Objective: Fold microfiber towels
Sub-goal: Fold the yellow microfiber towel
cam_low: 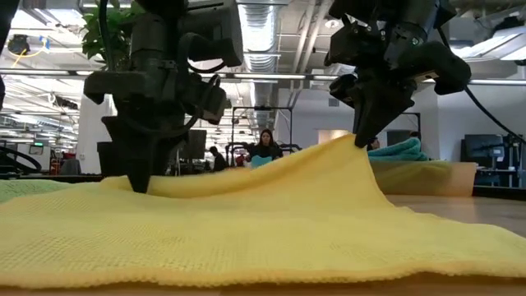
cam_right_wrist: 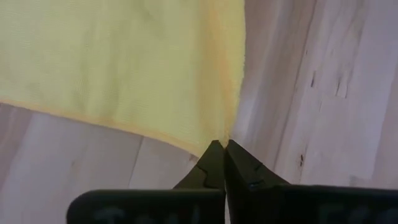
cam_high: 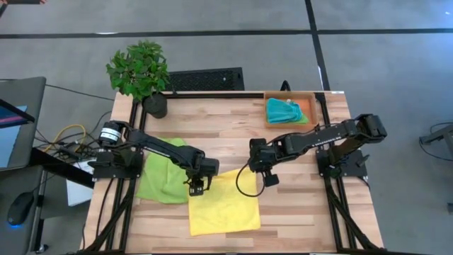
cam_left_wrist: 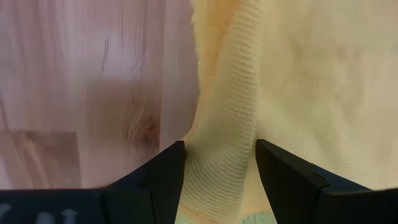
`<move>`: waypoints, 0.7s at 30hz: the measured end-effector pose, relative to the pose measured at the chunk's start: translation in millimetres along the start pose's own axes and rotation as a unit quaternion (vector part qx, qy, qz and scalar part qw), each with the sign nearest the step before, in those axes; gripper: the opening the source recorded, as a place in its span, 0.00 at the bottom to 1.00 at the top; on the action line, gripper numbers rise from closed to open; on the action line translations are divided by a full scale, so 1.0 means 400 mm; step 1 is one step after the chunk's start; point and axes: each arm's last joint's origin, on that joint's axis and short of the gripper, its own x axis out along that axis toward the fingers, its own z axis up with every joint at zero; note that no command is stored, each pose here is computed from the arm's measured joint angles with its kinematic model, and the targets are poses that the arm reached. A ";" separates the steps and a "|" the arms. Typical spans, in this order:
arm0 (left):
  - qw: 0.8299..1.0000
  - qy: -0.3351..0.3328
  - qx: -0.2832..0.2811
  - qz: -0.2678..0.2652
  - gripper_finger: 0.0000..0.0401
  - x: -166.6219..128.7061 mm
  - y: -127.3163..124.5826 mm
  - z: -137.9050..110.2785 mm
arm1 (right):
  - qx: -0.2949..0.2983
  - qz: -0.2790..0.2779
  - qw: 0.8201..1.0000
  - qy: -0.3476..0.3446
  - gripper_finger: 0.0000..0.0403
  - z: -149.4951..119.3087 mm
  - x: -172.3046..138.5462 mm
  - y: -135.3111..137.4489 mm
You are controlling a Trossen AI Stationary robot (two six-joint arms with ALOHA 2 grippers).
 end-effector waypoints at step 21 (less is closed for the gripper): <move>0.998 0.028 -0.062 -0.013 0.47 -0.029 0.044 -0.010 | 0.001 0.006 1.000 0.026 0.04 -0.012 0.000 0.003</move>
